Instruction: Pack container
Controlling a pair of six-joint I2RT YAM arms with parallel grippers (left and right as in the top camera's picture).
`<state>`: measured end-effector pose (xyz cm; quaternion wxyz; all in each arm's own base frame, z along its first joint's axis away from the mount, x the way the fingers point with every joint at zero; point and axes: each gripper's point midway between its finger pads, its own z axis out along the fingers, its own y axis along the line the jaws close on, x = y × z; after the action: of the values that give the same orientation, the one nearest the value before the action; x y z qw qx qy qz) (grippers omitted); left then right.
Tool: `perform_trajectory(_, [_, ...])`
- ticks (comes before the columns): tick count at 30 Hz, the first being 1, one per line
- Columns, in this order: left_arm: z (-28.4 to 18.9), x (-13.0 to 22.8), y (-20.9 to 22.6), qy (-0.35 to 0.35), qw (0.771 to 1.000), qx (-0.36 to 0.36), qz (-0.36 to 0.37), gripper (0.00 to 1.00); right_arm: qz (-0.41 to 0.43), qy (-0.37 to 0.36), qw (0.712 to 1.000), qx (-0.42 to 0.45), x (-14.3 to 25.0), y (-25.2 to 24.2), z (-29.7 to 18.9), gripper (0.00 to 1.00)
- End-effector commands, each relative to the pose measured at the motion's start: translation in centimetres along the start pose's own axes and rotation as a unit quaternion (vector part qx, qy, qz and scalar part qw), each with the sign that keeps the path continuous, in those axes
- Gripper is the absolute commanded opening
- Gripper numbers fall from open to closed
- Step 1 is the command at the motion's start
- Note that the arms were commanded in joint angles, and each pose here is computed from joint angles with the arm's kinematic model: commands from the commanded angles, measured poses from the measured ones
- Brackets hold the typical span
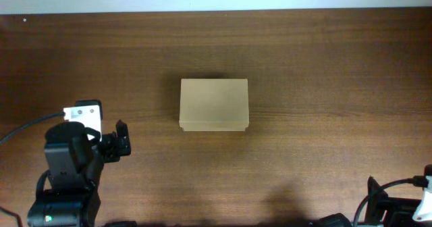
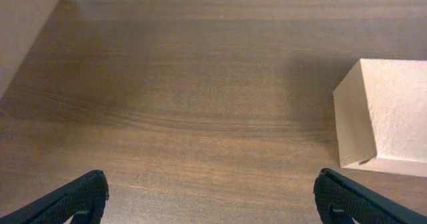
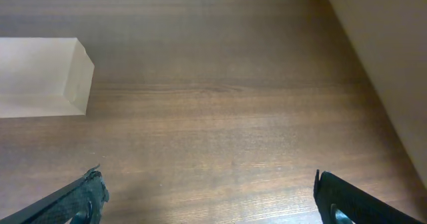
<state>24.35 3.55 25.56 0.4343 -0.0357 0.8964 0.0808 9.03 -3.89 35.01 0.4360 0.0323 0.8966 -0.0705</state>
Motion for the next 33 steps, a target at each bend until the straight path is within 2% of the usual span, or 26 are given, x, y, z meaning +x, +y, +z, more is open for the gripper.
perform_trajectory(1, [-0.4, -0.4, 0.2, -0.009, 1.0, -0.004, -0.009, 1.0, 0.003, 0.002, 1.0, 0.015, -0.1, -0.3, 0.3, 0.99])
perform_trajectory(23, [-0.4, -0.4, 0.2, -0.009, 1.0, -0.004, -0.008, 0.99, 0.002, 0.003, 1.0, 0.018, -0.1, -0.4, 0.4, 0.99])
perform_trajectory(27, [-0.4, -0.4, 0.2, -0.009, 1.0, -0.004, -0.008, 1.0, 0.029, -0.047, 0.998, 0.034, -1.3, -1.0, 0.2, 0.99])
perform_trajectory(30, [-0.4, -0.4, 0.2, -0.009, 1.0, -0.004, -0.008, 1.0, 0.078, -0.121, 0.988, 0.05, -3.1, -1.4, 0.4, 0.99])
perform_trajectory(33, [-0.4, -0.3, 0.2, -0.009, 1.0, -0.004, -0.008, 0.99, 0.119, -0.171, 0.976, 0.061, -3.1, -1.2, 2.1, 0.99])
